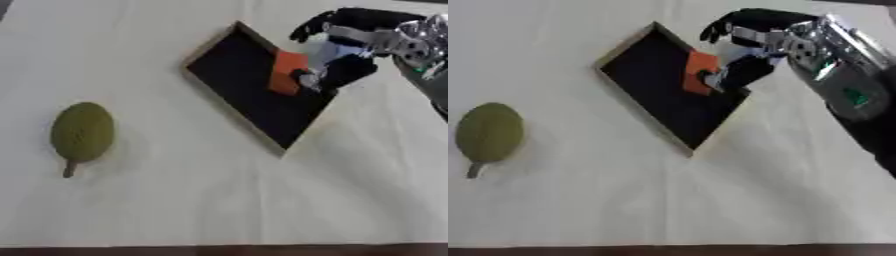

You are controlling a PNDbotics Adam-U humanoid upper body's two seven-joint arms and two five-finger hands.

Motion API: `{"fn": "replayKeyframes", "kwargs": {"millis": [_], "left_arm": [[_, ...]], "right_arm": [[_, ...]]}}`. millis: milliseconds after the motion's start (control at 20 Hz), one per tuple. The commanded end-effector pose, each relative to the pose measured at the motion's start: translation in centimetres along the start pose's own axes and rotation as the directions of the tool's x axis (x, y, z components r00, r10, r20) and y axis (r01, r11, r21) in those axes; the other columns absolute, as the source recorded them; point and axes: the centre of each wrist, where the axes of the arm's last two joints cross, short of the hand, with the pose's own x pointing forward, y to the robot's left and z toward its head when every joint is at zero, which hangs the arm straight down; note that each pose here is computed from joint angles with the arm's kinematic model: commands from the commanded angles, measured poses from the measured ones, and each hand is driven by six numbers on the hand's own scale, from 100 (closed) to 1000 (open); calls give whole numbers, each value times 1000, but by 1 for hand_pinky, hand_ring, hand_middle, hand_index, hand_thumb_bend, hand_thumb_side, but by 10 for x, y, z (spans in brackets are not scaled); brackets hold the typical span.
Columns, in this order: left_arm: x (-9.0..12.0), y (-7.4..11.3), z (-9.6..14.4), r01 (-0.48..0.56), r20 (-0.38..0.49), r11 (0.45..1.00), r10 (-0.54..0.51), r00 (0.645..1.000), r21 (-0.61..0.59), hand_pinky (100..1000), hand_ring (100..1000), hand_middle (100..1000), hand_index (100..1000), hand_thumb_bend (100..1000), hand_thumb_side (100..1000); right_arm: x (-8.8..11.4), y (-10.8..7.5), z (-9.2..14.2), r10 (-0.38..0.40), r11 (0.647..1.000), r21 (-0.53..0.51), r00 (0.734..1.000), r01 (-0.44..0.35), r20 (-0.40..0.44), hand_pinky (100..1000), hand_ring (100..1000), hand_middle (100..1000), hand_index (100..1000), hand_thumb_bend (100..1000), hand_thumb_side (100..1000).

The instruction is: Pick up objects on the table and place them in the box.

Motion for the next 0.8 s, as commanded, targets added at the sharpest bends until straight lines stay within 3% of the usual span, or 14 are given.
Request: {"fn": "replayKeyframes", "kwargs": {"millis": [50,300,500,800], "left_arm": [[6,2,-5,6,26,1000,-6,1000,-8,940,788,649,817,100,599],[6,2,-5,10,26,1000,-10,1000,-6,940,789,648,817,100,599],[6,3,-4,14,25,1000,-14,1000,-6,939,790,648,817,100,598],[6,3,-5,18,28,1000,-18,999,-11,938,791,647,817,100,596]], "right_arm": [[-4,-17,16,-4,998,-61,1000,3,-12,923,918,812,911,119,482],[-10,-34,41,-41,986,-160,999,38,-15,925,918,814,912,100,344],[-25,-43,53,-38,982,-187,999,30,-36,929,927,824,920,104,308],[-48,-42,56,6,989,-149,997,-17,-71,937,946,851,935,235,294]]}}
